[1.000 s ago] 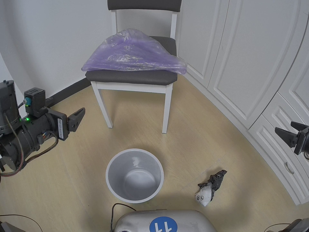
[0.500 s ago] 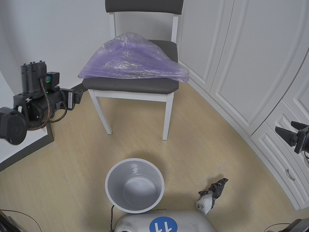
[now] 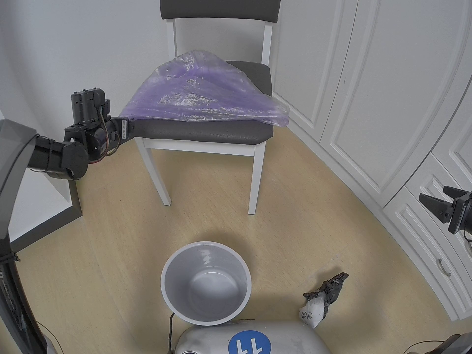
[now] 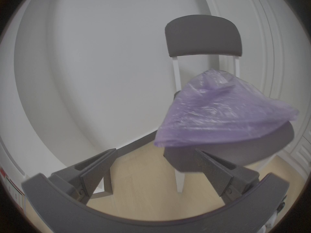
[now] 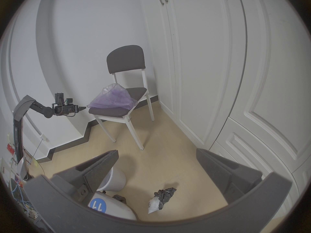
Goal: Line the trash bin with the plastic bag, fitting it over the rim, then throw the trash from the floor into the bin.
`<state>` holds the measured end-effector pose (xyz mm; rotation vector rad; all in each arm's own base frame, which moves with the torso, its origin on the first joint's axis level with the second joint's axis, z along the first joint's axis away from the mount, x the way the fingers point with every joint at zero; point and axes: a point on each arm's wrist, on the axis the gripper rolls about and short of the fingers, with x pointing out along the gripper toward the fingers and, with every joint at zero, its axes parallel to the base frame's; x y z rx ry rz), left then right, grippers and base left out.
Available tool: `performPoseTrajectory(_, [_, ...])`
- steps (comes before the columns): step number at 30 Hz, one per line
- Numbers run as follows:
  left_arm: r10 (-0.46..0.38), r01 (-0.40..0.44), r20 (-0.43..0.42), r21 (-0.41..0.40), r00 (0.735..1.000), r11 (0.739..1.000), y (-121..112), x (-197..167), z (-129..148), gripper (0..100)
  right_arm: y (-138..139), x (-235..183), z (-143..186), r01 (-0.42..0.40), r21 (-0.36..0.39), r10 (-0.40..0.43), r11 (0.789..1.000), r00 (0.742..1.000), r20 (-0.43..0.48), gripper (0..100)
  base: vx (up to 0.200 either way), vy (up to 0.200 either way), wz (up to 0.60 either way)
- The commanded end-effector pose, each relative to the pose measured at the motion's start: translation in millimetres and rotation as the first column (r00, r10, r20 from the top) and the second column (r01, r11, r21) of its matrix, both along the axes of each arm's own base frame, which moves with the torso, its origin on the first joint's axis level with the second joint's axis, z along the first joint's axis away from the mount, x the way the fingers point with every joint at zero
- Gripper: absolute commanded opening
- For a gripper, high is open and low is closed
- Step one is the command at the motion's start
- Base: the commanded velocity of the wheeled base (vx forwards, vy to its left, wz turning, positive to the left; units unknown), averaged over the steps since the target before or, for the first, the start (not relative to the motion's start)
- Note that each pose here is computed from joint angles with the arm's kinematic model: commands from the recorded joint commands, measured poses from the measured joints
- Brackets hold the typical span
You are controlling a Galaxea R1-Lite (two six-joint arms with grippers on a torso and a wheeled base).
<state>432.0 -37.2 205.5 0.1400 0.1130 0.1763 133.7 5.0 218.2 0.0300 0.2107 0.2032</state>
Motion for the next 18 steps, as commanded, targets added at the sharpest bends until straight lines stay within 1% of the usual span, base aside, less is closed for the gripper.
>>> performPoseTrajectory(1, [0.042, -0.04, 0.035, -0.056, 0.998, 0.998, 13, 49, -39, 100, -2, 2, -1, 0.01, 0.001, -0.01, 1.0, 1.0, -0.004, 100, 0.0, 0.0, 0.0])
performPoseTrajectory(2, [0.044, -0.04, 0.059, -0.073, 0.997, 0.997, 13, 54, -39, 100, -2, 2, -1, 0.01, 0.001, -0.01, 1.0, 1.0, -0.004, 100, 0.0, 0.0, 0.0])
performPoseTrajectory(3, [0.044, -0.04, 0.061, -0.077, 0.997, 0.996, 13, 55, -39, 100, -2, 2, -1, 0.009, 0.002, -0.009, 1.0, 1.0, -0.004, 100, 0.0, 0.0, 0.0])
performPoseTrajectory(4, [0.051, -0.04, 0.098, -0.107, 0.994, 0.993, 14, 64, -39, 100, -2, 2, 0, 0.01, 0.002, -0.01, 1.0, 1.0, -0.003, 100, 0.0, 0.0, 0.0])
performPoseTrajectory(5, [0.051, -0.04, 0.102, -0.11, 0.994, 0.993, 14, 64, -39, 100, -2, 2, 0, 0.01, 0.002, -0.01, 1.0, 1.0, -0.003, 100, 0.0, 0.0, 0.0])
performPoseTrajectory(6, [0.057, -0.036, 0.141, -0.144, 0.988, 0.989, 13, 74, -39, 100, -2, 2, 0, 0.01, 0.002, -0.01, 1.0, 1.0, -0.001, 100, 0.0, 0.0, 0.0])
performPoseTrajectory(9, [0.06, -0.029, 0.183, -0.169, 0.981, 0.985, 13, 83, -39, 100, -2, 1, 0, 0.01, 0.002, -0.01, 1.0, 1.0, 0.0, 100, 0.0, 0.0, 0.0])
performPoseTrajectory(12, [0.06, -0.021, 0.212, -0.178, 0.975, 0.984, 12, 89, -40, 100, -2, 1, 1, 0.01, 0.002, -0.01, 1.0, 1.0, 0.005, 100, 0.0, 0.0, 0.0])
performPoseTrajectory(17, [0.05, 0.004, 0.293, -0.182, 0.955, 0.983, 7, 93, -39, 100, -2, -1, 2, 0.009, 0.002, -0.009, 1.0, 1.0, 0.017, 100, 0.0, 0.0, 0.0])
performPoseTrajectory(18, [0.05, 0.005, 0.296, -0.182, 0.954, 0.983, 7, 93, -39, 100, -2, -1, 2, 0.01, 0.002, -0.01, 1.0, 1.0, 0.017, 100, 0.0, 0.0, 0.0])
